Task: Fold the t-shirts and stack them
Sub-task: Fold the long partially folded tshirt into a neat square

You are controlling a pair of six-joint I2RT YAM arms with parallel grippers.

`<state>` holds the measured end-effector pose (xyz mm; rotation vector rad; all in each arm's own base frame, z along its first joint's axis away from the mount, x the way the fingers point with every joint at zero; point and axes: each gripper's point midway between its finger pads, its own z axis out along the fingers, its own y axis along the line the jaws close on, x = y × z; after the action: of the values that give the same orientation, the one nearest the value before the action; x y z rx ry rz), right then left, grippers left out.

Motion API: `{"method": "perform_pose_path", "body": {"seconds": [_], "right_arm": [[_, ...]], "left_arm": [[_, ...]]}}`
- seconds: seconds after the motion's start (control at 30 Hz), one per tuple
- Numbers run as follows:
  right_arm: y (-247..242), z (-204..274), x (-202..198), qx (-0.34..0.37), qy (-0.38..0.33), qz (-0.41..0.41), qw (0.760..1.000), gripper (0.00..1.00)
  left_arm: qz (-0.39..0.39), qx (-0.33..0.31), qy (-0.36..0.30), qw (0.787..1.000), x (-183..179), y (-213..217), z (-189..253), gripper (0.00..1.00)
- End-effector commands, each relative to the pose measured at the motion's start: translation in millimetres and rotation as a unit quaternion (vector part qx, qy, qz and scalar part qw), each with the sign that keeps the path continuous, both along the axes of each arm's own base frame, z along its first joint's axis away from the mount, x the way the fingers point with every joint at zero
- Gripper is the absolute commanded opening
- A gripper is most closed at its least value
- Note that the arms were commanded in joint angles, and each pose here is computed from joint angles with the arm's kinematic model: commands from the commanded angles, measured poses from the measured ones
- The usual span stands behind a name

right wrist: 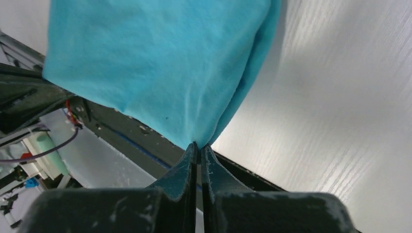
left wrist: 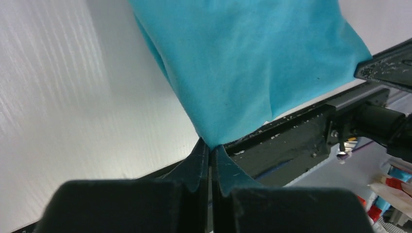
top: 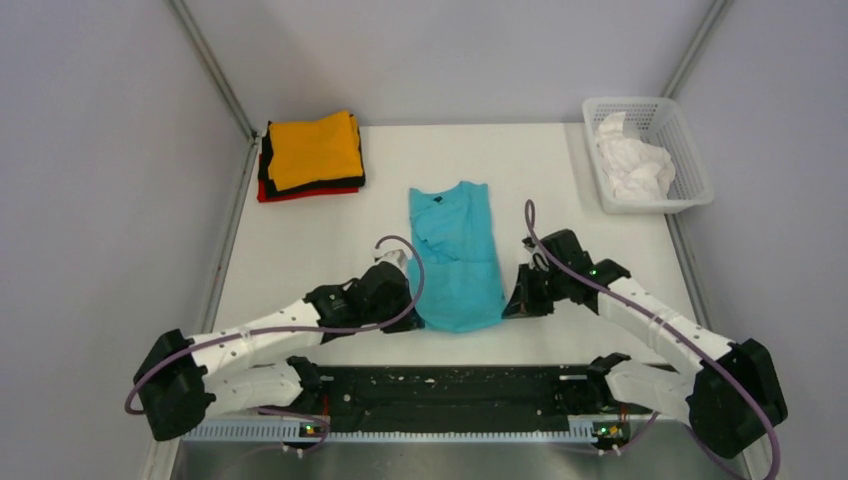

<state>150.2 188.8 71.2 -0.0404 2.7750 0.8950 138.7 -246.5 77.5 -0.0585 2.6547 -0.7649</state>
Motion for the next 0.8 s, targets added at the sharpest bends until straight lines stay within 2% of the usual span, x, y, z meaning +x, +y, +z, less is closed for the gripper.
{"method": "perform_pose_path", "body": {"seconds": [0.0, 0.13, 0.4, 0.6, 0.77], "right_arm": [[12.8, 61.3, 27.9, 0.023, -0.057, -0.012, 0.998, 0.0], [15.7, 91.2, 60.5, 0.025, -0.087, -0.023, 0.996, 0.0], [15.7, 139.5, 150.2, 0.062, -0.181, -0.087, 0.978, 0.0], [24.6, 169.2, 191.9, 0.095, -0.217, -0.101, 0.966, 0.0], [33.2, 172.2, 218.3, 0.111, -0.219, -0.106, 0.964, 0.0]], "left_arm": [[-0.016, -0.047, -0.04, 0.998, 6.0, -10.9, 41.4, 0.0], [-0.018, -0.066, -0.105, 0.992, 38.5, -9.5, 81.5, 0.0], [-0.009, -0.088, -0.18, 0.98, 120.8, -1.3, 128.4, 0.0], [0.001, -0.122, -0.173, 0.977, 173.1, -0.3, 133.2, 0.0], [0.016, -0.136, -0.171, 0.976, 211.1, 12.8, 134.2, 0.0]]}}
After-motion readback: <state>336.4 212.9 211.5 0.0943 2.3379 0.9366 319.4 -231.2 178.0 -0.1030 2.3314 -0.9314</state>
